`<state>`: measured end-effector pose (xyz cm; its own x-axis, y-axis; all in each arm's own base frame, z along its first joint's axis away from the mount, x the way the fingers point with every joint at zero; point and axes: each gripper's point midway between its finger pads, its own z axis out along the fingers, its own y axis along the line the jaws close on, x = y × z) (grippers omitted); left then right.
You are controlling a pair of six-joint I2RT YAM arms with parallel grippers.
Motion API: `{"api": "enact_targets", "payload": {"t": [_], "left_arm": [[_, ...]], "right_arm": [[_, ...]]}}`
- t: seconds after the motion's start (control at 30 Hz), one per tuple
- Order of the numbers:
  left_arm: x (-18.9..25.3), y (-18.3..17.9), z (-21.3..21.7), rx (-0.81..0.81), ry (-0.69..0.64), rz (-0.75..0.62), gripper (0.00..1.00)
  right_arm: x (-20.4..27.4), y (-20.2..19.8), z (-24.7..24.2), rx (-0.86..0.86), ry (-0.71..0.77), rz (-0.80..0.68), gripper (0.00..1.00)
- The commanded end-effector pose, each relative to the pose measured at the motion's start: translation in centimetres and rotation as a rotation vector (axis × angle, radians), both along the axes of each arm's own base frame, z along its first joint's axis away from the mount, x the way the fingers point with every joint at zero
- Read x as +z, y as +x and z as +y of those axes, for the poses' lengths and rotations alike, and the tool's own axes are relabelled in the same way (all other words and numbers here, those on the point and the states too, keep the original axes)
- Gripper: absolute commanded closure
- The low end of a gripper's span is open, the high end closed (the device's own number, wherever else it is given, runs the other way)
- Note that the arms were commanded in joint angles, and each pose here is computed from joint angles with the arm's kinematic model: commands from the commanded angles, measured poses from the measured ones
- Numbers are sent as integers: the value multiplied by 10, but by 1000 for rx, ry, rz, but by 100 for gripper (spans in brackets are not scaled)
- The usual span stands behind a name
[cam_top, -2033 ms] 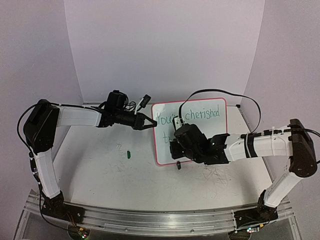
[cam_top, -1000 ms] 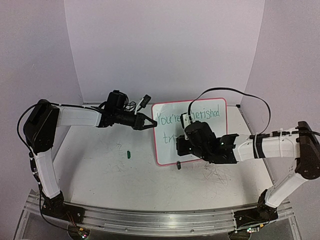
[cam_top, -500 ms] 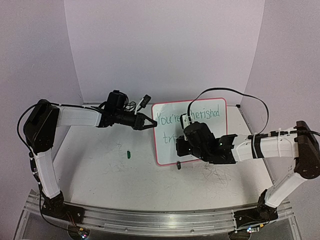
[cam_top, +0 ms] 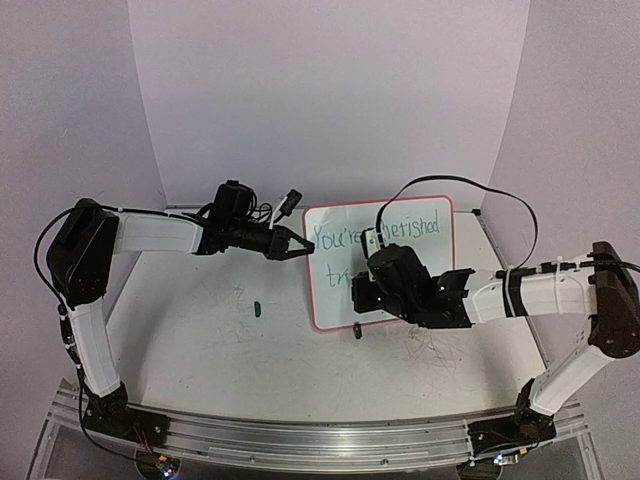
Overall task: Write a sentence on the whiteboard
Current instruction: Pick up the sentence from the whiteboard.
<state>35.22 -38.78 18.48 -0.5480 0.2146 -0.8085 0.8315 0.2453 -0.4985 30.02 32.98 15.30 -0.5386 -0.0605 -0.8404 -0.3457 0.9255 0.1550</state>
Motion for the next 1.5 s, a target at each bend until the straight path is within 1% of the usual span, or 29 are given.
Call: {"api": "enact_targets", "payload": {"t": [0.0, 0.37, 0.63, 1.1, 1.47], "left_arm": [[3, 6, 1, 33, 37, -75, 100], [3, 5, 1, 31, 38, -74, 100], [4, 6, 0, 31, 36, -76, 100], [4, 5, 1, 32, 37, -78, 100], [4, 6, 1, 32, 37, -78, 100]], "right_arm": [[-8, -4, -2, -6, 2, 18, 100], [-14, -8, -7, -14, -2, 33, 100], [8, 3, -17, -87, -3, -34, 100], [28, 20, -19, -112, -3, -80, 100], [18, 14, -18, -89, 12, -41, 100]]}}
